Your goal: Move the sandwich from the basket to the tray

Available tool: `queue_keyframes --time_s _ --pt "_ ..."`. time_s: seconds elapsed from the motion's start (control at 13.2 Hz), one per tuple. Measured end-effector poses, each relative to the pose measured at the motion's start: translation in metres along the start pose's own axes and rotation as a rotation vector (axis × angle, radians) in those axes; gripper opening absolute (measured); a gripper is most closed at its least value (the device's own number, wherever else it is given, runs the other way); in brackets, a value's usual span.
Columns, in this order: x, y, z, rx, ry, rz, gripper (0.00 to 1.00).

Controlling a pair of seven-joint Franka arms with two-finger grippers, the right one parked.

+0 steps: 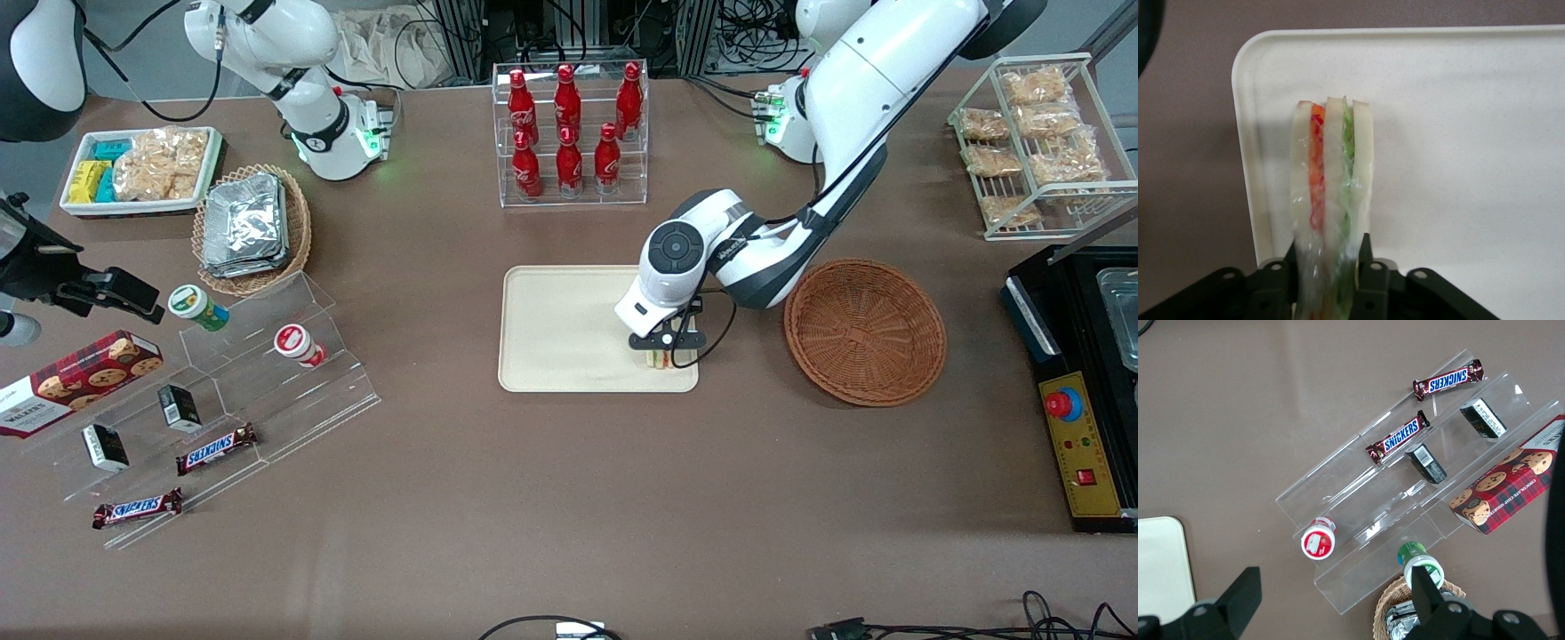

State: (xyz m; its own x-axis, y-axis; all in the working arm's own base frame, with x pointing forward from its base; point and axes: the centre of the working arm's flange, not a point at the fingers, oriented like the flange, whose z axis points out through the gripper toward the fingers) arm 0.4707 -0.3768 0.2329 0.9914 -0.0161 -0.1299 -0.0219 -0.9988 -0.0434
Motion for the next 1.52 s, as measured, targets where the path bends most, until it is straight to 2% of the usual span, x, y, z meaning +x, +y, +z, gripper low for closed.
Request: queue_keyframes --time_s 0.23,0.38,0.45,0.68,0.91,1.14,1.36,1.52 --pt "0.0 0.0 0.0 0.0 0.0 -0.003 0.73" --pt "0.0 0.0 0.0 0.0 0.0 -0.006 0.95" --pt "0.0 0.0 0.0 0.0 0.0 -0.008 1.0" --pt "0.003 -0.002 -0.003 0.0 0.002 -0.032 1.0" --pt "0.015 -0.009 -0.041 -0.024 0.03 -0.121 1.0" --pt "0.031 -0.033 -0.14 -0.007 0.039 -0.224 1.0" --pt "0.039 -0.062 -0.244 -0.02 0.027 -0.275 1.0" --pt "0.053 -0.099 -0.285 -0.035 0.037 -0.28 1.0"
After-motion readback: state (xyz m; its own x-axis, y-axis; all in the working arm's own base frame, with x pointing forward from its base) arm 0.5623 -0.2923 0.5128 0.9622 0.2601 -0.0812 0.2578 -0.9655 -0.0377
